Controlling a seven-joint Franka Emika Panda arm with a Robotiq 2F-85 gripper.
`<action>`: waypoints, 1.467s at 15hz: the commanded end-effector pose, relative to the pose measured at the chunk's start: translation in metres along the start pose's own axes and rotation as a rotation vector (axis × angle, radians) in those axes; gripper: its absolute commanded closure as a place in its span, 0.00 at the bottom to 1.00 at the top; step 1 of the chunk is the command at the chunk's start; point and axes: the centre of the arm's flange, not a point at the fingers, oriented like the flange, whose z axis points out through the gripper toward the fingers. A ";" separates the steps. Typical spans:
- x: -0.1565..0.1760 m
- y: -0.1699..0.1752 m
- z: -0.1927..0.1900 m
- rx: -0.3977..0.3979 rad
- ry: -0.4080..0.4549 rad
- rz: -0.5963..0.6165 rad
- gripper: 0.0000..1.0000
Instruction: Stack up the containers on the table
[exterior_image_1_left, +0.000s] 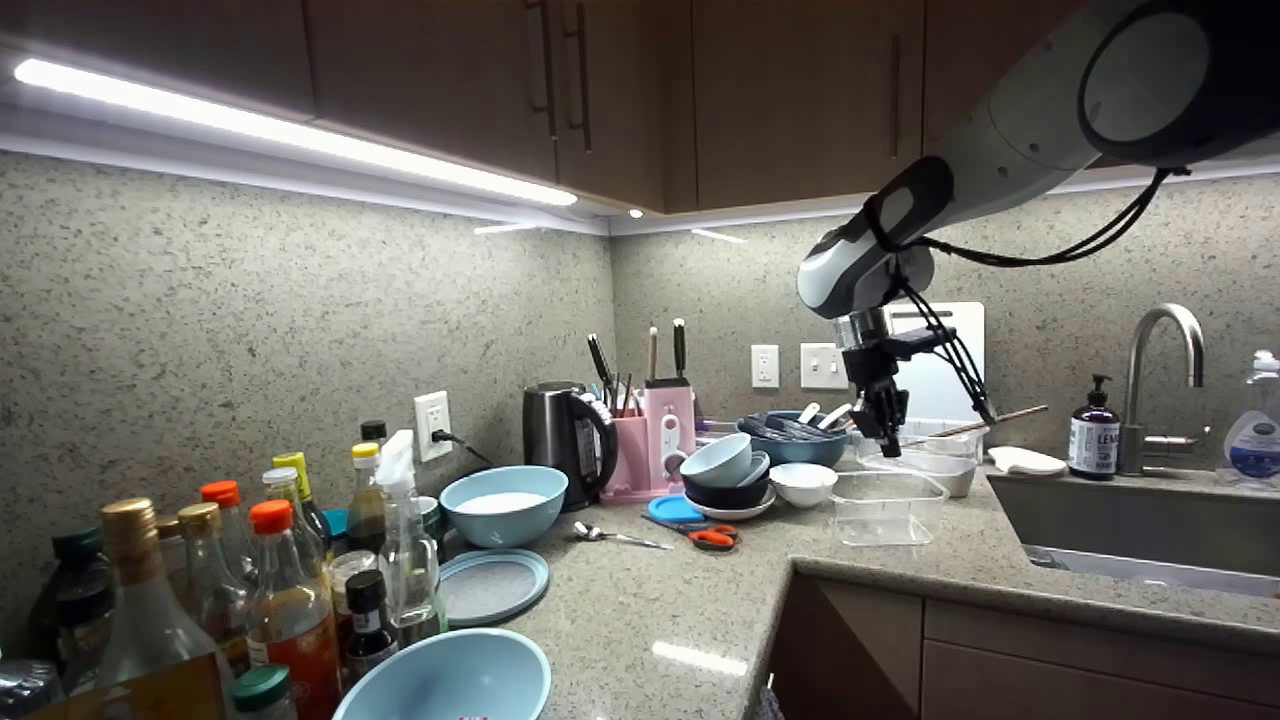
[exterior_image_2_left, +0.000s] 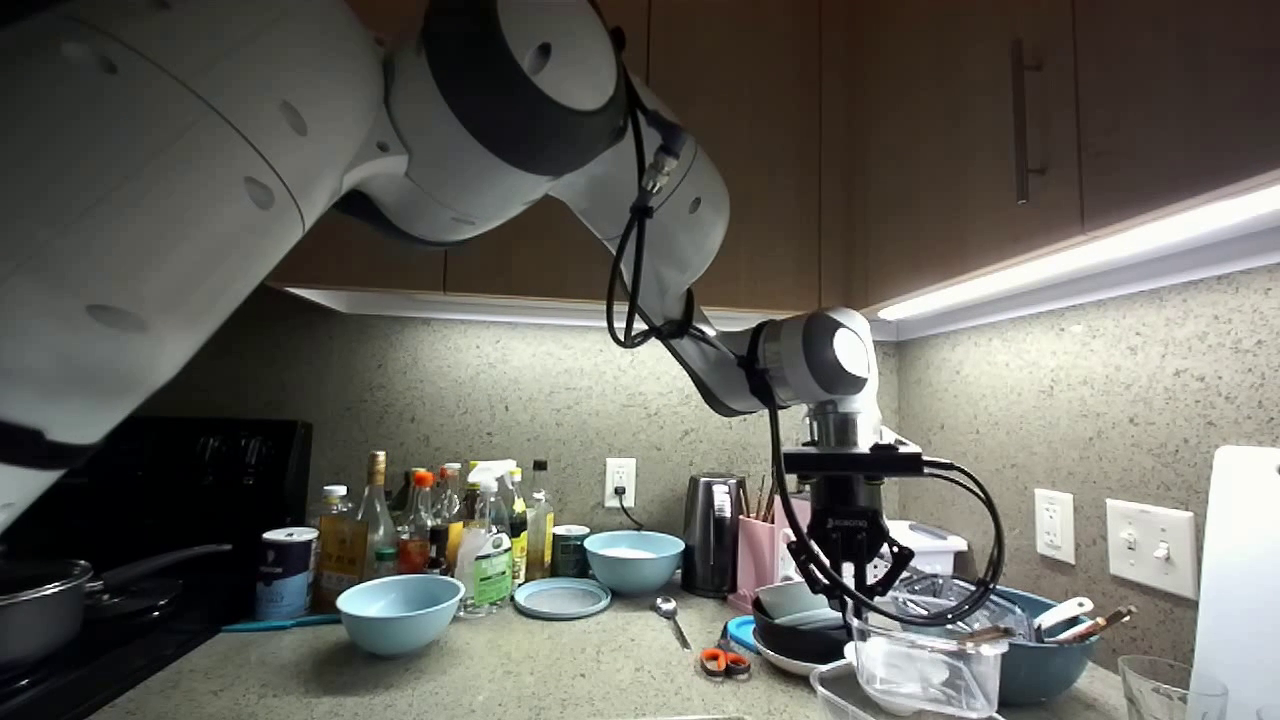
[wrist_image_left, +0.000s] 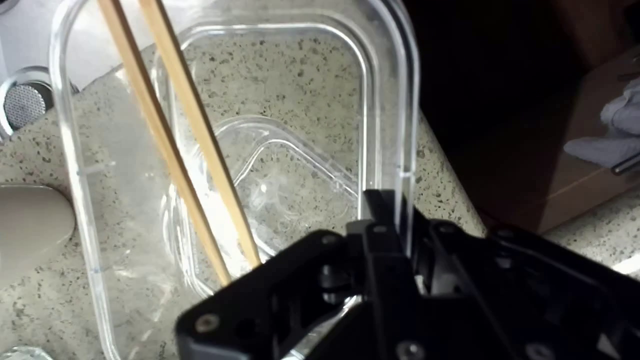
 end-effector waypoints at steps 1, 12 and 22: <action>0.024 0.027 -0.004 0.019 -0.089 -0.175 0.98; 0.046 0.018 0.022 0.070 -0.151 -0.225 0.98; 0.075 0.026 0.047 -0.013 -0.276 -0.525 0.98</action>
